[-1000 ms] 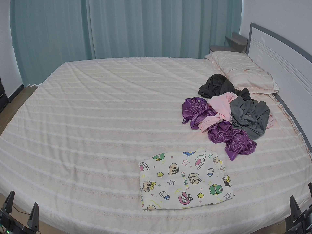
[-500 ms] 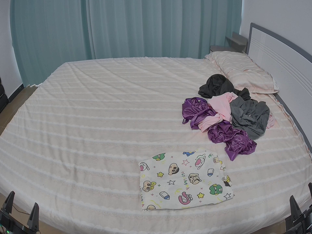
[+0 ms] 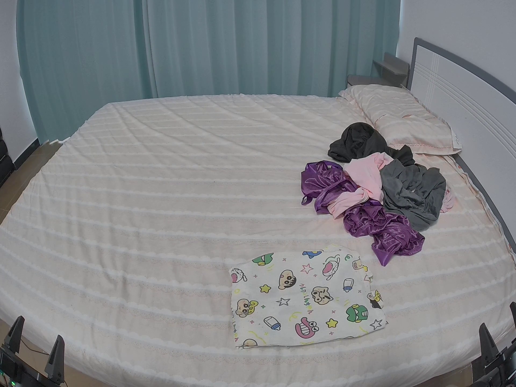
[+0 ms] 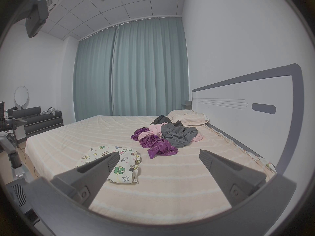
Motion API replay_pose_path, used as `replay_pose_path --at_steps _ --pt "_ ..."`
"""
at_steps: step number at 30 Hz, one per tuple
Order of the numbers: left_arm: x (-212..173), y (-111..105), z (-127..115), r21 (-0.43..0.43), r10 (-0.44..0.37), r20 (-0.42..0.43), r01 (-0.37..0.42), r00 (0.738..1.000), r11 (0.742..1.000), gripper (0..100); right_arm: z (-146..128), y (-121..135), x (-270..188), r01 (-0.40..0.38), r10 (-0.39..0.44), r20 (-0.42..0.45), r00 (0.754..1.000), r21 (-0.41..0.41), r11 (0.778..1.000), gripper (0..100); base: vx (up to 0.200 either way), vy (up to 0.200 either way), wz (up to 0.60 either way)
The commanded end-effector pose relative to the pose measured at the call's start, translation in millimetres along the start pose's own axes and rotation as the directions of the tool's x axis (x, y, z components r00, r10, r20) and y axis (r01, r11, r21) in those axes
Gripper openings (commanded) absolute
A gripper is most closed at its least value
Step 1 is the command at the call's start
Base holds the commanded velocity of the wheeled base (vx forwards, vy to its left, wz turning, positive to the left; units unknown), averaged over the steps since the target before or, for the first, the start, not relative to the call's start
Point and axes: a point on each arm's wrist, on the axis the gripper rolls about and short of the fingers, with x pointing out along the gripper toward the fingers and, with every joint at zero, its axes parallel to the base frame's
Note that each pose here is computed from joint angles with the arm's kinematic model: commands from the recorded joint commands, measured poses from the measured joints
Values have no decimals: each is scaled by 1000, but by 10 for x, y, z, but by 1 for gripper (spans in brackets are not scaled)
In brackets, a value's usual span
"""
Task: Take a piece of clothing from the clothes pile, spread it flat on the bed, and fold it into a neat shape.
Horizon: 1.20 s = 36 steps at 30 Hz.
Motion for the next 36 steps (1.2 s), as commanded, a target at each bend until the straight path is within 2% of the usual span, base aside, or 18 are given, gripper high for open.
replay_pose_path --at_steps 1,36 --pt "5 1 -51 0 0 -7 0 1000 1000 100 -52 0 1 -1 1 -1 1000 0 1000 100 0 0 0" --pt "5 0 -51 0 2 -7 -2 1000 1000 100 -52 0 2 -1 1 -3 1000 0 1000 100 0 0 0"
